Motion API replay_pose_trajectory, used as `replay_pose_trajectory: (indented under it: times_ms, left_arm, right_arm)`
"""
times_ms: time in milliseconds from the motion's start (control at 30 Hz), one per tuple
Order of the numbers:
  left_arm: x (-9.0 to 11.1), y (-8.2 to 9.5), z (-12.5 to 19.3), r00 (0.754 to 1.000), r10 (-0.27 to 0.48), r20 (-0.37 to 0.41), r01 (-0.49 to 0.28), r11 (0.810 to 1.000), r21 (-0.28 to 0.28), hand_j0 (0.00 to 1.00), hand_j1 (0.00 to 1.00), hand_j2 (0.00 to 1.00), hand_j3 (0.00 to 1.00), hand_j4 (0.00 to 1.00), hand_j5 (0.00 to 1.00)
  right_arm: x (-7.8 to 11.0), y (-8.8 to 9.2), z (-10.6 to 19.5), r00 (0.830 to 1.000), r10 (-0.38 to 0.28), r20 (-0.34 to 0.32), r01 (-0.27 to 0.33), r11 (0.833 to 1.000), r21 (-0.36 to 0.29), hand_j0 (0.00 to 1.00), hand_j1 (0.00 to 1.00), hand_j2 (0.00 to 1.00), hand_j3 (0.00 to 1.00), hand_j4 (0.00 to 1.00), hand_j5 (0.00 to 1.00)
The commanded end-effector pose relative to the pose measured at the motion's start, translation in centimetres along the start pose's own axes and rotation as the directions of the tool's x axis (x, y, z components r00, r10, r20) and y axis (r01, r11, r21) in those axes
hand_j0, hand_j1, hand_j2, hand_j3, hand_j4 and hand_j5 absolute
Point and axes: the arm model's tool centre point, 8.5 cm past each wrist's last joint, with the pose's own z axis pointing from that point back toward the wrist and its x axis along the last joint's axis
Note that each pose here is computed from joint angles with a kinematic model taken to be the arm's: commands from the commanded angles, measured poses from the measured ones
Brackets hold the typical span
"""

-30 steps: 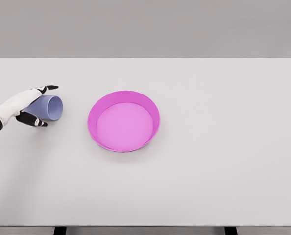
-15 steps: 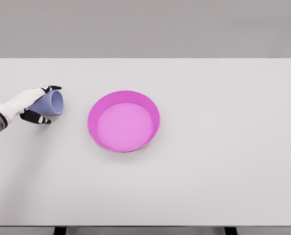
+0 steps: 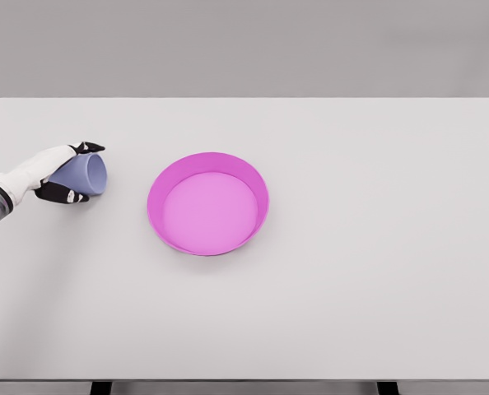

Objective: Flip the cup with left arm and place it on the plate

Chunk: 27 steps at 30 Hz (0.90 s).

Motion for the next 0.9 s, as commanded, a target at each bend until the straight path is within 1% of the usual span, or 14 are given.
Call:
replay_pose_trajectory:
  times_ms: [0, 33, 67, 367, 400, 433, 467, 633, 700, 800, 867]
  left_arm:
    - [-0.1, -0.1, 0.0, 1.0, 0.011, -0.016, -0.011, 1.0, -0.003, 0.87, 0.87, 0.87, 0.87, 0.87, 0.87]
    - [-0.1, -0.1, 0.0, 1.0, 0.011, -0.016, -0.011, 1.0, -0.003, 0.84, 0.84, 0.84, 0.84, 0.84, 0.84]
    - [-0.1, -0.3, 0.0, 1.0, 0.012, -0.014, -0.012, 1.0, -0.005, 0.75, 0.75, 0.75, 0.75, 0.75, 0.75]
    - [0.1, -0.1, 0.0, 1.0, 0.013, -0.008, -0.013, 1.0, -0.001, 0.75, 0.75, 0.75, 0.75, 0.75, 0.75]
    - [0.2, 0.0, 0.0, 1.0, 0.013, -0.003, -0.013, 1.0, 0.002, 0.75, 0.75, 0.75, 0.75, 0.75, 0.75]
    - [0.7, 0.3, 0.1, 1.0, 0.012, 0.013, -0.012, 1.0, 0.009, 0.76, 0.76, 0.76, 0.76, 0.76, 0.76]
    - [1.1, 0.6, 0.1, 0.999, 0.022, 0.027, -0.022, 1.0, 0.018, 0.76, 0.76, 0.76, 0.76, 0.76, 0.76]
    - [3.0, 0.8, 0.3, 0.989, 0.114, 0.098, -0.116, 0.993, 0.011, 0.76, 0.76, 0.76, 0.76, 0.76, 0.76]
    - [3.3, 1.0, 0.3, 0.984, 0.142, 0.109, -0.144, 0.99, 0.013, 0.76, 0.76, 0.76, 0.76, 0.76, 0.76]
    - [3.9, 1.2, 0.3, 0.97, 0.204, 0.134, -0.206, 0.979, 0.004, 0.76, 0.76, 0.76, 0.76, 0.76, 0.76]
    - [4.1, 1.4, 0.4, 0.957, 0.249, 0.149, -0.252, 0.968, -0.002, 0.76, 0.76, 0.76, 0.76, 0.76, 0.76]
  right_arm:
    - [0.0, 0.0, 0.0, 1.0, 0.0, 0.001, 0.0, 1.0, 0.0, 1.0, 1.0, 1.0, 1.0, 1.0, 1.0]
    - [0.0, 0.0, 0.0, 1.0, 0.0, 0.0, 0.0, 1.0, 0.0, 1.0, 1.0, 1.0, 1.0, 1.0, 1.0]
    - [0.0, 0.0, 0.0, 1.0, 0.0, 0.0, 0.0, 1.0, 0.0, 1.0, 1.0, 1.0, 1.0, 1.0, 1.0]
    - [0.0, 0.0, 0.0, 1.0, 0.0, 0.0, 0.0, 1.0, 0.0, 1.0, 1.0, 1.0, 1.0, 1.0, 1.0]
    - [-0.1, 0.0, 0.0, 1.0, 0.0, -0.002, 0.0, 1.0, 0.0, 1.0, 1.0, 1.0, 1.0, 1.0, 1.0]
    - [0.0, 0.0, 0.0, 1.0, 0.0, 0.0, 0.0, 1.0, 0.0, 1.0, 1.0, 1.0, 1.0, 1.0, 1.0]
    - [0.0, 0.0, 0.0, 1.0, 0.0, 0.0, 0.0, 1.0, 0.0, 1.0, 1.0, 1.0, 1.0, 1.0, 1.0]
    - [0.0, 0.0, 0.0, 1.0, 0.0, 0.001, 0.0, 1.0, 0.0, 1.0, 1.0, 1.0, 1.0, 1.0, 1.0]
    - [0.0, 0.0, 0.0, 1.0, 0.0, 0.0, 0.0, 1.0, 0.0, 1.0, 1.0, 1.0, 1.0, 1.0, 1.0]
    - [0.0, 0.0, 0.0, 1.0, 0.0, 0.0, 0.0, 1.0, 0.0, 1.0, 1.0, 1.0, 1.0, 1.0, 1.0]
    - [0.0, 0.0, 0.0, 1.0, 0.0, 0.0, 0.0, 1.0, 0.0, 1.0, 1.0, 1.0, 1.0, 1.0, 1.0]
